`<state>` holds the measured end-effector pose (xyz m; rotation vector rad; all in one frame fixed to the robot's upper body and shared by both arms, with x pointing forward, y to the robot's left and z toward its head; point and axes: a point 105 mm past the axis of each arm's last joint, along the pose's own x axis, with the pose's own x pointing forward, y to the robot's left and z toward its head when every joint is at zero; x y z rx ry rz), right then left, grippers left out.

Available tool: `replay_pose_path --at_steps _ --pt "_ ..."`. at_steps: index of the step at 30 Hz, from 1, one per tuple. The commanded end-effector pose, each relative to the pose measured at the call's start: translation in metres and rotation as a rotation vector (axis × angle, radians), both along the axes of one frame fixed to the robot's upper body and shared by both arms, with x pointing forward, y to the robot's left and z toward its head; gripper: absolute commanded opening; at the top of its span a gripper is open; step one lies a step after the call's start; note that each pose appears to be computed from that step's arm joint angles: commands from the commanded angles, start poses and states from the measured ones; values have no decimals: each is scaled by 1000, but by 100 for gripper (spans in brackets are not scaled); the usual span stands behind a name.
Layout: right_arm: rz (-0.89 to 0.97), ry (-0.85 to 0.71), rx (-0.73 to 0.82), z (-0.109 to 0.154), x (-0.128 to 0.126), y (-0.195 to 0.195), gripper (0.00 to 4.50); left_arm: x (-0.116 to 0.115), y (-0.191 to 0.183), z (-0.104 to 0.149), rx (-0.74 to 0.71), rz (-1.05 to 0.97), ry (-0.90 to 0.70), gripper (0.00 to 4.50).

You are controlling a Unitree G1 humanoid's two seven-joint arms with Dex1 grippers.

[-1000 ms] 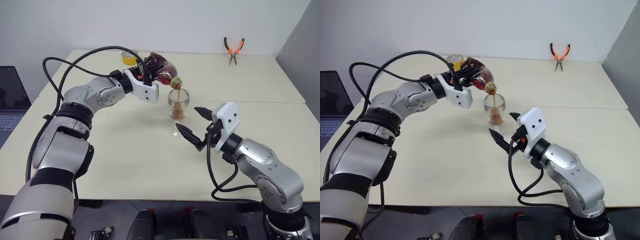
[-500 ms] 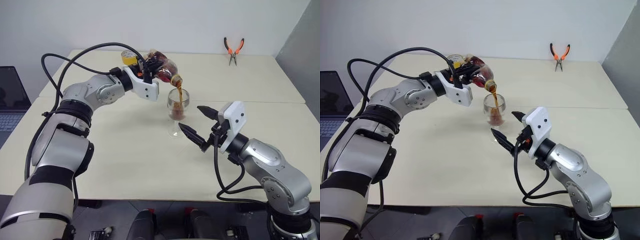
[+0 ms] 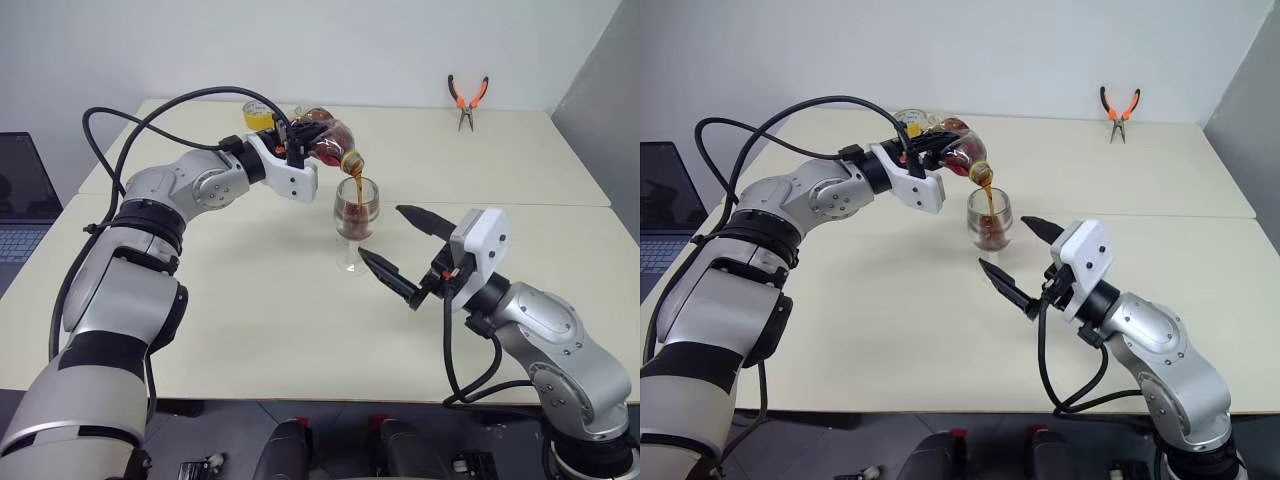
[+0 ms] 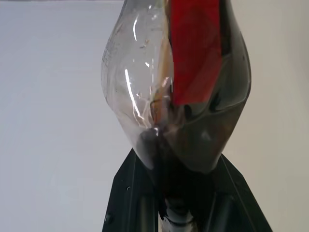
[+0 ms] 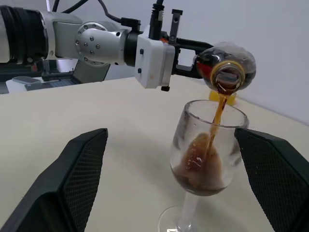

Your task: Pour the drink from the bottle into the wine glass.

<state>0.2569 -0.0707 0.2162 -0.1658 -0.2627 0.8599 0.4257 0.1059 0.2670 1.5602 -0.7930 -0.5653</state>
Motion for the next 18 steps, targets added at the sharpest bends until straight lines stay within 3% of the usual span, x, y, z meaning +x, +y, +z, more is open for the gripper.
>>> replay_pose_path --at_steps 1,18 --pt "14 -49 -3 7 -5 1 450 -3 0 29 -30 -10 -84 51" --pt "12 -24 -15 -2 -7 1 450 -2 1 31 -30 2 -94 51"
